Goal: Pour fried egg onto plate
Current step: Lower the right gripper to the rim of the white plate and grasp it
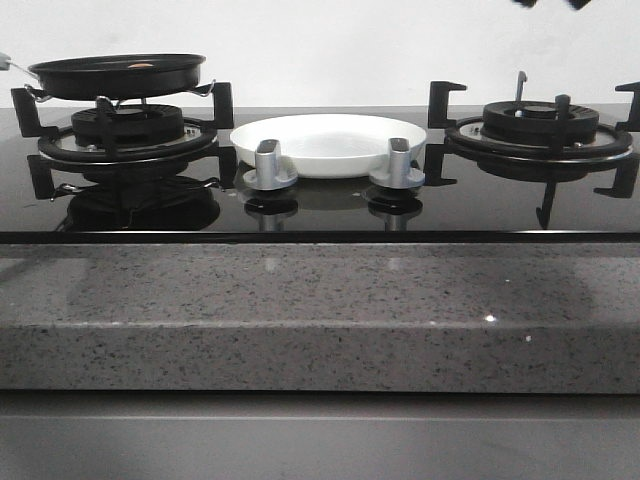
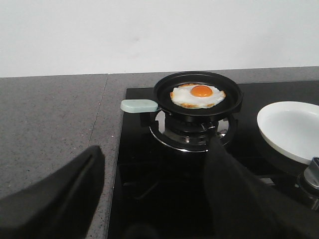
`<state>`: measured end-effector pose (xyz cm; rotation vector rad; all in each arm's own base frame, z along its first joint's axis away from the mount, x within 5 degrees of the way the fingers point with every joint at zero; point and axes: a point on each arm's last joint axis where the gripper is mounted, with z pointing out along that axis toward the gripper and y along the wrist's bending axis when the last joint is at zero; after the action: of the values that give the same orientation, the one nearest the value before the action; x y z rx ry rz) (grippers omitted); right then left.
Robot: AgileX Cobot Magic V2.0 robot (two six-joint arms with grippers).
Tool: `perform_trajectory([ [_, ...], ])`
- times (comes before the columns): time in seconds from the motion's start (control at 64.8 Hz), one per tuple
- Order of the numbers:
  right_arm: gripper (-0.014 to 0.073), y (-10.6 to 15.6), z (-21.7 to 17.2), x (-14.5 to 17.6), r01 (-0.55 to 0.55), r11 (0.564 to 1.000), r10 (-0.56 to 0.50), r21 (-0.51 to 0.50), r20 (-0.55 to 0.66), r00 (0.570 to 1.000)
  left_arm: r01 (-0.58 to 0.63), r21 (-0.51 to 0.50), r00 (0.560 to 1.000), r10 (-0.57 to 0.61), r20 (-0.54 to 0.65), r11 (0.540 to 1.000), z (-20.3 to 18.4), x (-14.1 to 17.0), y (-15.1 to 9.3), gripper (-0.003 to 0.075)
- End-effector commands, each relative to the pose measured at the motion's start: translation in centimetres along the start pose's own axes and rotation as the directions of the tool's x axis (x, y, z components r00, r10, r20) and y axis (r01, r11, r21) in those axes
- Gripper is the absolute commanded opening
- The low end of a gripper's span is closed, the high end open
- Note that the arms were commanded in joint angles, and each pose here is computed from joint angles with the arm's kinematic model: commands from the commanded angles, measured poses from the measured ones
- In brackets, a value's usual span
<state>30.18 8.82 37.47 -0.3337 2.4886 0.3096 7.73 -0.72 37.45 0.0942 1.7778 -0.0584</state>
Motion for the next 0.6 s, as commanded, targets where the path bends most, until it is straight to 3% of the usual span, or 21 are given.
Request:
perform_trajectory([
  [0.0,0.0371,0.3,-0.7,-2.1,0.016,1.0,-0.015,-0.01,0.057,0.998,0.007,-0.001,0.994,-0.007,0.105,1.0,-0.2,-1.7,0.0,0.0403],
  [0.586,0.0371,-0.9,8.7,-7.9,0.018,0.999,-0.021,-0.028,-0.121,0.992,0.007,-0.001,0.994,-0.007,0.105,1.0,-0.2,-1.7,0.0,0.0375],
])
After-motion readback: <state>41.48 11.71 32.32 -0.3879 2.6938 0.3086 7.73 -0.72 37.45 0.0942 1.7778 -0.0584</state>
